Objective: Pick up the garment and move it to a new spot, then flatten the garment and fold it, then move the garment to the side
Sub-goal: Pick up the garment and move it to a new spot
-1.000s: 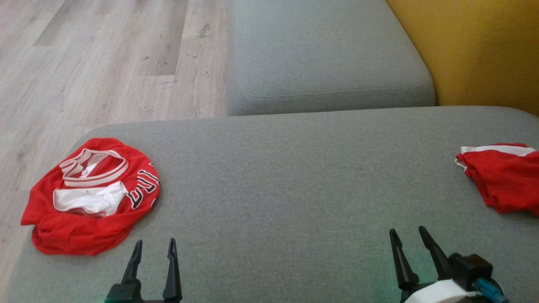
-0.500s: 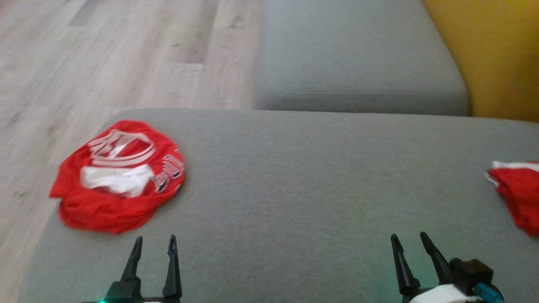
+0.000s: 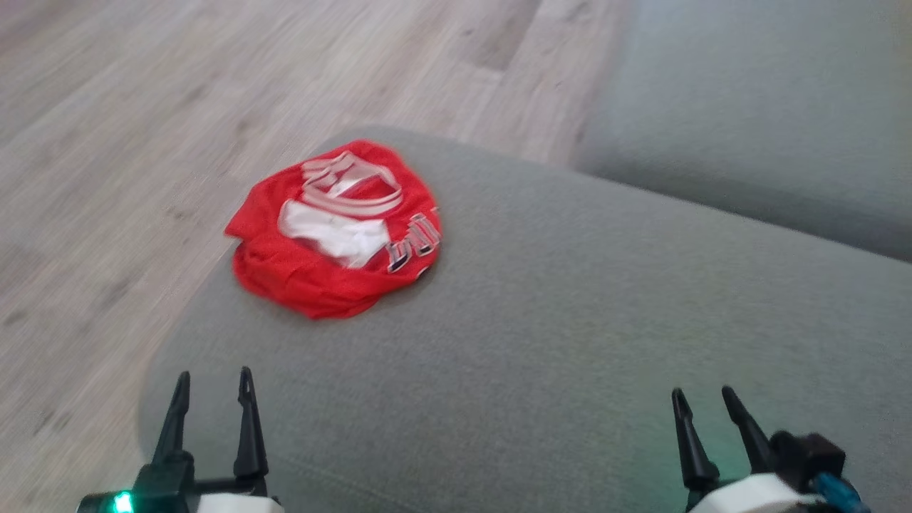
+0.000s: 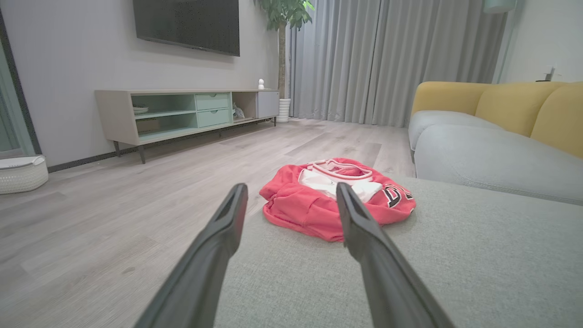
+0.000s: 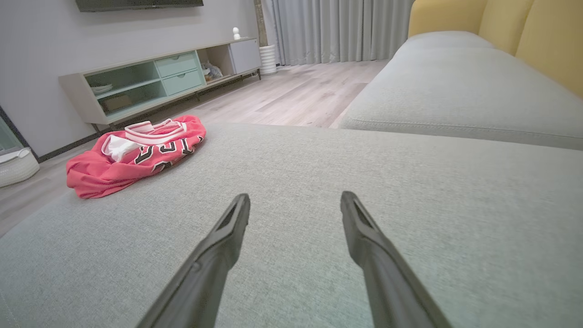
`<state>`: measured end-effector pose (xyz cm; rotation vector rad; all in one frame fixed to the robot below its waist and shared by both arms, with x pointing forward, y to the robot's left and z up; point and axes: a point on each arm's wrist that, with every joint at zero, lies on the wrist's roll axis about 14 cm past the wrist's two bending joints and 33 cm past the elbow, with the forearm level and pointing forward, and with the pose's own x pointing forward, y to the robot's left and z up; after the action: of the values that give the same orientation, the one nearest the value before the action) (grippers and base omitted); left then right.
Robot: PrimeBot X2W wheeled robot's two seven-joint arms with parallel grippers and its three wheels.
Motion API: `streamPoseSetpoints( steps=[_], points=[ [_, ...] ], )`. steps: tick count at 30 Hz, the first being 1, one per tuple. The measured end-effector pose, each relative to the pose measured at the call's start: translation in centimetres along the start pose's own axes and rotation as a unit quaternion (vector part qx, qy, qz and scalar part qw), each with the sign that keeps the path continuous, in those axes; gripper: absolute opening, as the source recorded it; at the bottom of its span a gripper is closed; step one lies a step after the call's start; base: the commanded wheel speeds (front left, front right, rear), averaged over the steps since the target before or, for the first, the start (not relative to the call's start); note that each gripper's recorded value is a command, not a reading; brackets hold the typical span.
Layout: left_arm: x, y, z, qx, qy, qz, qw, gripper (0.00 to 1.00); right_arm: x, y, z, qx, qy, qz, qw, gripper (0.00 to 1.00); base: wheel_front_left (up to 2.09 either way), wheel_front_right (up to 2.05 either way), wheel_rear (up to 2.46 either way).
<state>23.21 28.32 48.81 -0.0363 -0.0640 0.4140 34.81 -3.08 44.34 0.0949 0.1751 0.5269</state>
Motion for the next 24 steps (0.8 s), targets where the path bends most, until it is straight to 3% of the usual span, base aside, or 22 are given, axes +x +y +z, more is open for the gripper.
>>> streamPoseSetpoints(
  steps=[7,11,15,19,24],
  points=[
    [-0.4,2.2,0.1,0.017,0.009,0.039,0.999,1.0,2.8,0.8,-0.8,-0.004,0.019,0.033,0.999,1.0,0.0,0.0,0.0],
    [2.1,2.3,2.2,0.048,-0.018,0.019,0.999,1.0,3.1,-0.5,-1.8,-0.025,0.038,0.035,0.998,1.0,0.0,0.0,0.0],
    [7.7,2.1,7.7,0.081,-0.085,-0.005,0.993,1.0,4.1,-2.4,-2.4,-0.058,0.051,0.043,0.996,1.0,0.0,0.0,0.0],
    [14.7,-0.2,11.4,0.104,-0.111,-0.037,0.988,1.0,6.8,-5.3,-1.8,-0.079,0.041,0.042,0.995,1.0,0.0,0.0,0.0],
    [22.9,-3.6,8.4,0.114,-0.028,-0.076,0.99,1.0,9.2,-9.2,-3.1,-0.091,0.048,0.029,0.994,1.0,0.0,0.0,0.0]
  ],
)
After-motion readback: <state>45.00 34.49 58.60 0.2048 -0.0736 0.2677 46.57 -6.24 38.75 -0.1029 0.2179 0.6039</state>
